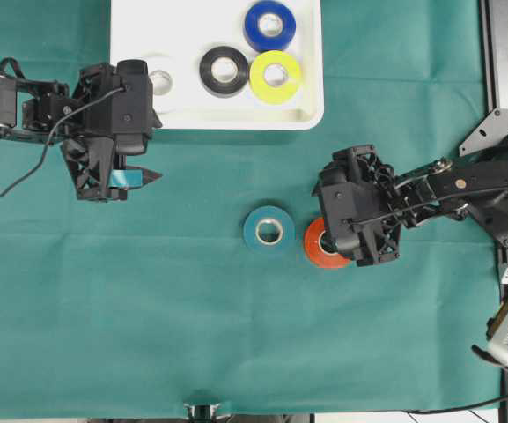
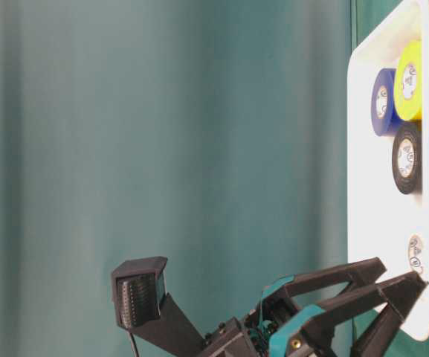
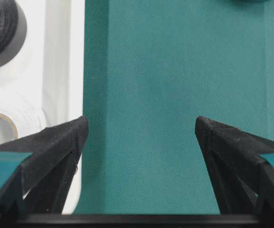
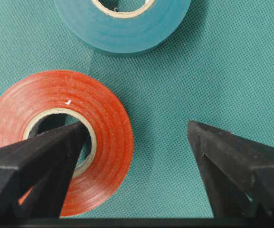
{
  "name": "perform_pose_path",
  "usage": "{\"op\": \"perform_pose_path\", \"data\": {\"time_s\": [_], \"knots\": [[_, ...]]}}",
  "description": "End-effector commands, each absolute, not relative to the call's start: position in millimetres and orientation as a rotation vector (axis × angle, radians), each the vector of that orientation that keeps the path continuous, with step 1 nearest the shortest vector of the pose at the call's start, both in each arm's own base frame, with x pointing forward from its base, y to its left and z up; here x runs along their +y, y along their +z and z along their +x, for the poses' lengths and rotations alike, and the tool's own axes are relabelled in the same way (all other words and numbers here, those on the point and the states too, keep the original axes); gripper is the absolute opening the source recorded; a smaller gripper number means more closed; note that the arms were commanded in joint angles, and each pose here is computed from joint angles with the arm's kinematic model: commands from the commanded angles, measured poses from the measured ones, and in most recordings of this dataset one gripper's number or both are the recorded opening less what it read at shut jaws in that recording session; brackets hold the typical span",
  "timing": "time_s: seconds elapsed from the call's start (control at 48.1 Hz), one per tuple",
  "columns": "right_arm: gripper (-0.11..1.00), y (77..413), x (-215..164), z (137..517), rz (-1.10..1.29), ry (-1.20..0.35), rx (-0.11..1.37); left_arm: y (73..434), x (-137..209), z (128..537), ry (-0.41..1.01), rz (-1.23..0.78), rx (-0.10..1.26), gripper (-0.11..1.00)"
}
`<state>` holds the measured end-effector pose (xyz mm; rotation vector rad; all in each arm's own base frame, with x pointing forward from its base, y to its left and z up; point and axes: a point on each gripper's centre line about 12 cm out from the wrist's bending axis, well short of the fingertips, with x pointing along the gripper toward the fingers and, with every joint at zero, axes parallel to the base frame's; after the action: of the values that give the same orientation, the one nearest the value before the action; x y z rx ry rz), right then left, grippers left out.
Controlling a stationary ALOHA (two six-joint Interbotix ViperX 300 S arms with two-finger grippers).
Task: Put the tape alternately from left to right into the white case.
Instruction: 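Lower the right gripper into the orange-red roll and grip it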
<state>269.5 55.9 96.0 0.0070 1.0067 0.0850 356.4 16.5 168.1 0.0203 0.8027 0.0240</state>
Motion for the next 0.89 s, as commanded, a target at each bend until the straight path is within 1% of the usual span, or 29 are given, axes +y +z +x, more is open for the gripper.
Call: {"op": "perform_pose_path", "data": {"time_s": [0.0,0.062,0.083,0.125,0.208,0.249,0.624,0.873], "knots": [[0.61,102,58,274,0.012,0.091,0.982,176,16,359,0.022,0.022,0.772,0.99],[0.43,103,58,275,0.013,0.091,0.98,176,16,359,0.023,0.022,0.774,0.99],[0.35,103,58,275,0.013,0.091,0.979,176,16,359,0.023,0.022,0.774,0.99],[0.24,103,58,276,0.014,0.091,0.977,176,16,359,0.022,0.022,0.774,0.99],[0.07,104,58,277,0.015,0.091,0.973,175,15,358,0.022,0.022,0.775,0.99],[0.02,105,59,277,0.014,0.091,0.973,175,15,358,0.022,0.022,0.775,0.99],[0.01,110,60,281,0.022,0.092,0.952,175,15,358,0.022,0.022,0.778,0.99],[0.01,138,59,286,0.076,0.069,0.876,176,15,358,0.022,0.022,0.777,0.99]]}}
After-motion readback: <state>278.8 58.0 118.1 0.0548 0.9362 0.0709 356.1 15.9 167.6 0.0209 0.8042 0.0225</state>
